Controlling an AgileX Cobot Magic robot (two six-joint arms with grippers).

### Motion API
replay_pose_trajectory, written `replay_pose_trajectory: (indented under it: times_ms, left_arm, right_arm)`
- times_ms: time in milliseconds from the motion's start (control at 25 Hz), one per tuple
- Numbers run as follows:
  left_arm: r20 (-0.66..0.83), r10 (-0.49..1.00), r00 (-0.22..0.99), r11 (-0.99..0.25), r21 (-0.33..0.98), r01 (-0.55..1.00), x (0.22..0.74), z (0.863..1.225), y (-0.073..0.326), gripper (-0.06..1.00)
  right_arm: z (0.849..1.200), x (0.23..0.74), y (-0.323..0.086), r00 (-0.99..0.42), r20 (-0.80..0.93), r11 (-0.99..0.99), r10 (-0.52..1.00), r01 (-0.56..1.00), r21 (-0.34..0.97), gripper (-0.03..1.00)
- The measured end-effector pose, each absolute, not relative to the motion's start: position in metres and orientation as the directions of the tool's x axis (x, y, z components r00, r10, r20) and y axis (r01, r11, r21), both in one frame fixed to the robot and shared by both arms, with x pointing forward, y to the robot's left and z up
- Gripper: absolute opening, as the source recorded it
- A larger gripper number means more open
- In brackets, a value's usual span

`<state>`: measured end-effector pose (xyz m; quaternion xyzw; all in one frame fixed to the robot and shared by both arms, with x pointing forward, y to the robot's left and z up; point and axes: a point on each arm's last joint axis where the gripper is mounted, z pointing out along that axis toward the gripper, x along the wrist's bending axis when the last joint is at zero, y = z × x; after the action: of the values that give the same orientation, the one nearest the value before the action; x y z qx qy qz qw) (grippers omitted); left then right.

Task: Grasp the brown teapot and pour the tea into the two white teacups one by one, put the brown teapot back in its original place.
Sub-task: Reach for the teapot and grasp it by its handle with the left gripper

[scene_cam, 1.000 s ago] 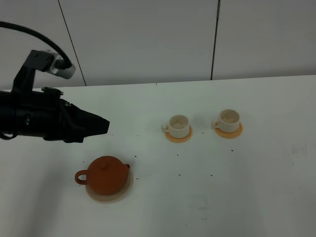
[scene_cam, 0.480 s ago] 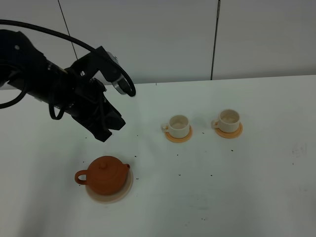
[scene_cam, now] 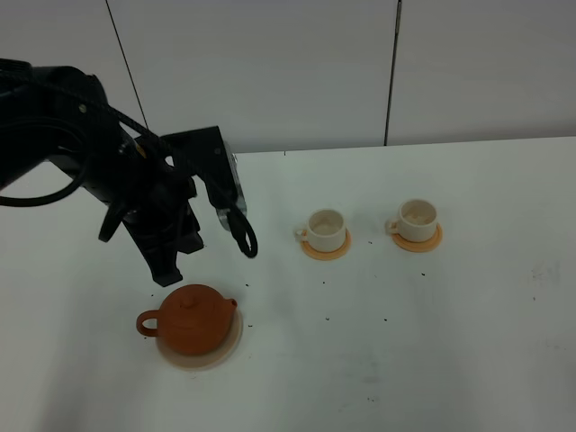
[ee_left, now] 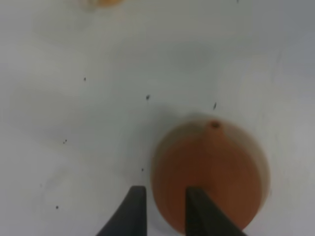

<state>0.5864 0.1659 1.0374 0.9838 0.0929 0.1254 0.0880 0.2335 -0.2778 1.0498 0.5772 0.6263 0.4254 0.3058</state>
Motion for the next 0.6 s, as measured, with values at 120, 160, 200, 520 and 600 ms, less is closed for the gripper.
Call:
replay_pose_trajectory:
  times_ms: [120,160,200,520,600]
  left_arm:
    - [0.232,0.146,0.962,-0.986,0.114,0.122,0.585,1.031,0.164,0.28]
    - [0.232,0.132,0.964,-0.989,0.094,0.113,0.585,1.030,0.163,0.29]
    - [0.229,0.127,0.965,-0.990,0.083,0.110,0.585,1.028,0.163,0.30]
    - [0.220,0.112,0.969,-0.991,-0.045,0.124,0.586,1.022,0.173,0.34]
    - [0.213,0.112,0.971,-0.987,-0.086,0.133,0.585,1.023,0.177,0.36]
  right_arm:
    - [1.050,0.233,-0.278,-0.147,0.108,-0.028,0.983,0.463,0.886,0.24]
    - [1.050,0.233,-0.278,-0.147,0.108,-0.028,0.983,0.463,0.886,0.24]
    - [1.050,0.233,-0.278,-0.147,0.108,-0.028,0.983,0.463,0.886,0.24]
    - [1.050,0.233,-0.278,-0.147,0.108,-0.028,0.983,0.463,0.886,0.24]
    - [1.050,0.233,-0.278,-0.147,0.108,-0.028,0.983,0.463,0.886,0.24]
